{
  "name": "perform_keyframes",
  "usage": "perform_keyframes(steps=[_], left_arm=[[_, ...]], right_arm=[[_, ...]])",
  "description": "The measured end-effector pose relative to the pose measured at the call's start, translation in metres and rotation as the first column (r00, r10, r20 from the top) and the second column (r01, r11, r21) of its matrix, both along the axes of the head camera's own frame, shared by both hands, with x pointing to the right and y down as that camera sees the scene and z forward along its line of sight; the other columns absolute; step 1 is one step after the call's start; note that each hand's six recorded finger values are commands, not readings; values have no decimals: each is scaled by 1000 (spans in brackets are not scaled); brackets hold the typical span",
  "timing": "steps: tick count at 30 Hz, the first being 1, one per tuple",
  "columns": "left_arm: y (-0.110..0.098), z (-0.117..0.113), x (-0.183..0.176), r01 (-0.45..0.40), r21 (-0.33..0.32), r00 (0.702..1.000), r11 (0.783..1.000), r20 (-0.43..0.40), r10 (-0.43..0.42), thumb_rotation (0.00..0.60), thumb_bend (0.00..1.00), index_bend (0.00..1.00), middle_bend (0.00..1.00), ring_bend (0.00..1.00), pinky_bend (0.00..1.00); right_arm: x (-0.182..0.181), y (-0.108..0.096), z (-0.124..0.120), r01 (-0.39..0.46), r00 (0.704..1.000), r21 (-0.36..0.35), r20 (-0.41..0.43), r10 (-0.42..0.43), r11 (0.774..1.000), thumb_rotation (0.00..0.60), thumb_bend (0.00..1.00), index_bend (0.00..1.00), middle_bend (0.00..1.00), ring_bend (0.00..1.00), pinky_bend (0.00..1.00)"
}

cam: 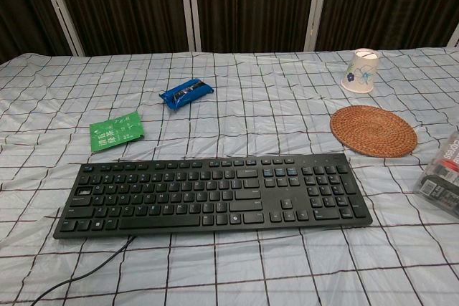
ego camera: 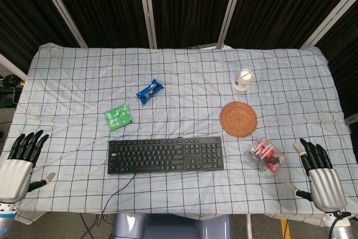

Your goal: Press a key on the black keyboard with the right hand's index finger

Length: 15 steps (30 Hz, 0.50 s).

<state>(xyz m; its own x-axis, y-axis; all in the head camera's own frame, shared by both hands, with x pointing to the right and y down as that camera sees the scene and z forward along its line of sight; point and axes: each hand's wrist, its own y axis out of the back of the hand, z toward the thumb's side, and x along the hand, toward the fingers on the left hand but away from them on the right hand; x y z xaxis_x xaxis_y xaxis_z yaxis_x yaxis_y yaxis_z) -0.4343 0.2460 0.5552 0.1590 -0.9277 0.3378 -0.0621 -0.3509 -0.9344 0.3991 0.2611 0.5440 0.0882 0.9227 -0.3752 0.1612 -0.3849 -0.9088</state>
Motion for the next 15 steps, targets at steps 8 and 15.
perform_keyframes(steps=[8, 15], left_arm=[[0, -1, 0, 0, 6, 1000, 1000, 0, 0, 600, 43, 0, 0, 0, 0], [0, -2, -1, 2, 9, 1000, 1000, -1, -2, 600, 43, 0, 0, 0, 0]], right_arm=[[-1, 0, 0, 2, 1000, 0, 2, -2, 1000, 600, 106, 57, 0, 0, 0], [-4, 1, 0, 23, 1000, 1, 1, -23, 1000, 600, 105, 56, 0, 0, 0]])
